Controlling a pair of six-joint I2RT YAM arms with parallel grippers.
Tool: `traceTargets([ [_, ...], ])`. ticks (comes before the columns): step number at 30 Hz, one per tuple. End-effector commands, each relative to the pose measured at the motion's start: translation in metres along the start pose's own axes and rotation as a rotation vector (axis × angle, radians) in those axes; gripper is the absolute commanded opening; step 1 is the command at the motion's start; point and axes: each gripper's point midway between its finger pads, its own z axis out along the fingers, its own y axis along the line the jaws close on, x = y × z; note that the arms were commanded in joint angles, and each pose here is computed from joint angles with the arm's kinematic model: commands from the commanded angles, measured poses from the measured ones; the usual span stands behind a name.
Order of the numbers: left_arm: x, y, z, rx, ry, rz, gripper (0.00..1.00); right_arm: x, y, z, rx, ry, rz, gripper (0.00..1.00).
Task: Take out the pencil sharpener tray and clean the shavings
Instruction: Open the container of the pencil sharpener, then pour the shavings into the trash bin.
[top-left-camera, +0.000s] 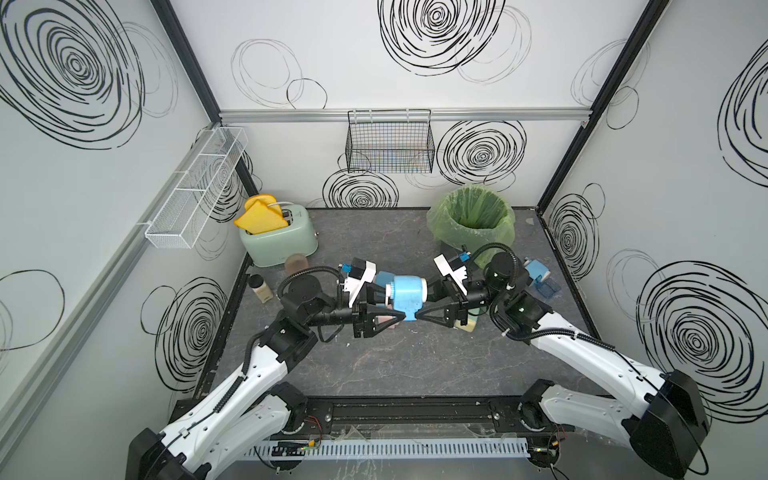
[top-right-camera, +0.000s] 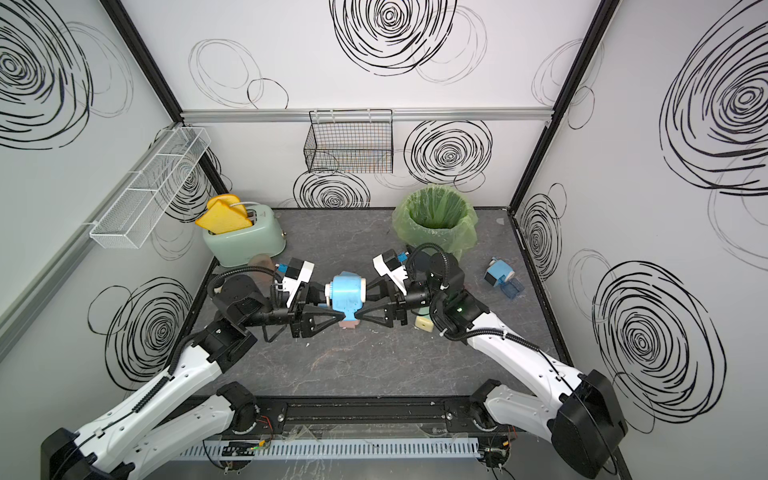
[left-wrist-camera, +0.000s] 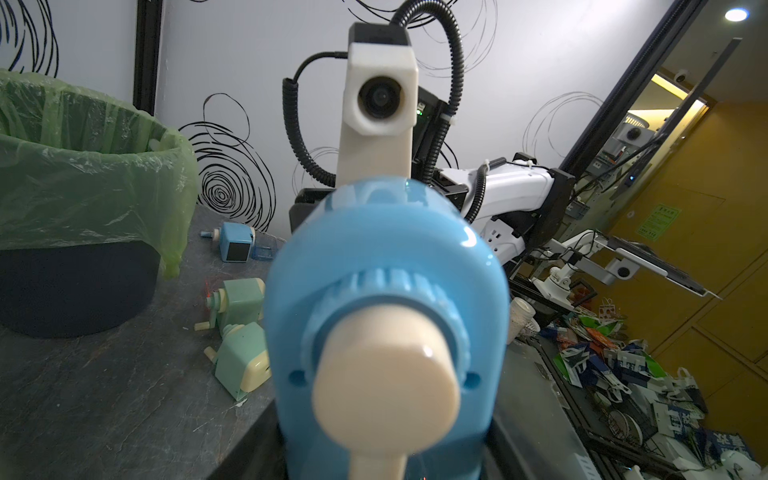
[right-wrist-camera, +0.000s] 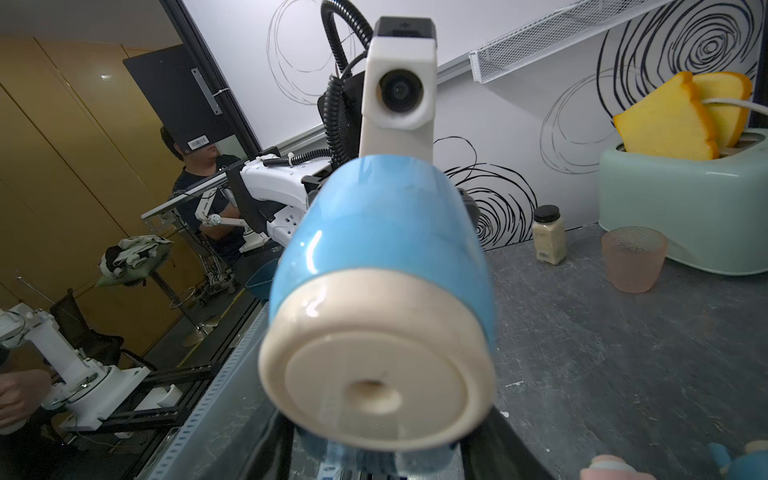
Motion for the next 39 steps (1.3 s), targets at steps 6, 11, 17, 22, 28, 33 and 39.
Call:
traceTargets([
  [6,-0.023,-0.018,-0.014,0.044,-0.062,0.104,0.34,0.004,-0.004,-0.024,0.003,-0.003,-0.013,0.48],
  [11,-0.029,-0.012,-0.021,0.01,-0.075,0.113,0.33,0.006,-0.015,-0.036,0.039,-0.002,-0.006,0.47],
  [17,-0.041,0.02,-0.039,-0.169,-0.127,0.106,0.32,0.001,-0.032,-0.059,0.122,-0.011,-0.002,0.47],
  [22,-0.04,0.042,-0.039,-0.271,-0.103,0.091,0.33,-0.019,-0.07,-0.078,0.396,-0.031,-0.057,0.47],
  [28,-0.032,0.059,-0.039,-0.33,-0.081,0.065,0.33,-0.063,-0.136,-0.137,0.974,0.093,-0.17,0.48],
  [33,-0.03,0.063,-0.042,-0.371,-0.076,0.076,0.34,-0.075,-0.187,-0.194,1.346,0.323,-0.127,0.5],
  [39,-0.031,0.053,-0.04,-0.378,-0.074,0.113,0.34,-0.104,-0.211,-0.243,1.58,0.451,-0.123,0.52],
])
